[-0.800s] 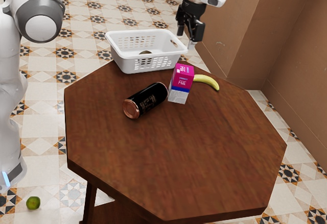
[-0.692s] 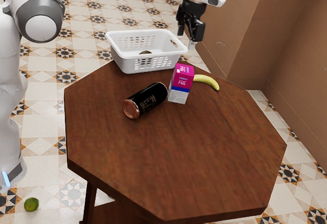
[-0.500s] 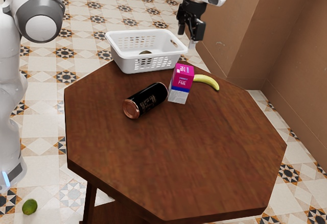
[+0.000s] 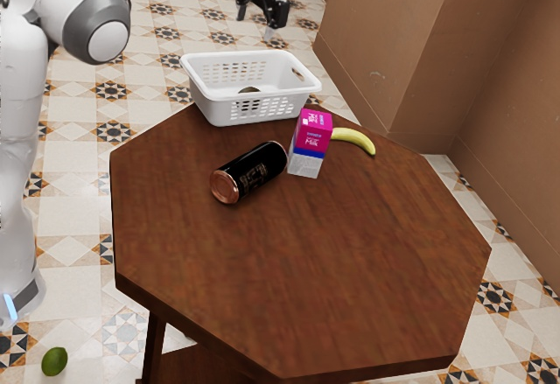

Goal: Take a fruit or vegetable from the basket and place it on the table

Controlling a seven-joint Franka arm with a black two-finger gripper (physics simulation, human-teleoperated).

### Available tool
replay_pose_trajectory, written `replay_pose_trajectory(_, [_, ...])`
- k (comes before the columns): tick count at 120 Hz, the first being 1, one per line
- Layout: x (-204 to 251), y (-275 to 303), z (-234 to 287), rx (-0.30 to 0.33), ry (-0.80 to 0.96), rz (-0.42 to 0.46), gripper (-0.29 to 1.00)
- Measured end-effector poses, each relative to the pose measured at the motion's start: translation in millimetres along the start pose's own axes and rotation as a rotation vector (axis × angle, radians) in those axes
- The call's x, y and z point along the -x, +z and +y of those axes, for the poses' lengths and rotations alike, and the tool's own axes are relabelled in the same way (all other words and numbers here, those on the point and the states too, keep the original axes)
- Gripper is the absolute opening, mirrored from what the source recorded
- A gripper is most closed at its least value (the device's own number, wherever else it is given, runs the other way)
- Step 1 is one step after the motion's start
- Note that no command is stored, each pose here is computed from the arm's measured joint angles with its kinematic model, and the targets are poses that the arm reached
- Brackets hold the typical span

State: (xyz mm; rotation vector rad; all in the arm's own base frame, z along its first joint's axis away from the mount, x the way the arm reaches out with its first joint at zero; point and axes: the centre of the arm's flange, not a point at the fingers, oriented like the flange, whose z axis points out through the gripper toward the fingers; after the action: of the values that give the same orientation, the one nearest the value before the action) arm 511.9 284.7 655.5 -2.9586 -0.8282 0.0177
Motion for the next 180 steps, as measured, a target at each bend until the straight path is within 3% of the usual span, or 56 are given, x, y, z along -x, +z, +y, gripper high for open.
replay_pose_trajectory(33, [-15.9, 56.2, -13.3, 0.006, -0.03, -0.037, 0.7])
replay_pose_trajectory(64, [-30.1, 111.3, -55.9, -0.012, -0.082, 0.016, 0.7])
replay_pose_trajectory(86, [-42.3, 147.3, -63.7, -0.025, -0.097, 0.006, 0.7])
replay_pose_trajectory(180, [-72.5, 182.9, -34.0, 0.031, -0.045, 0.032, 0.7])
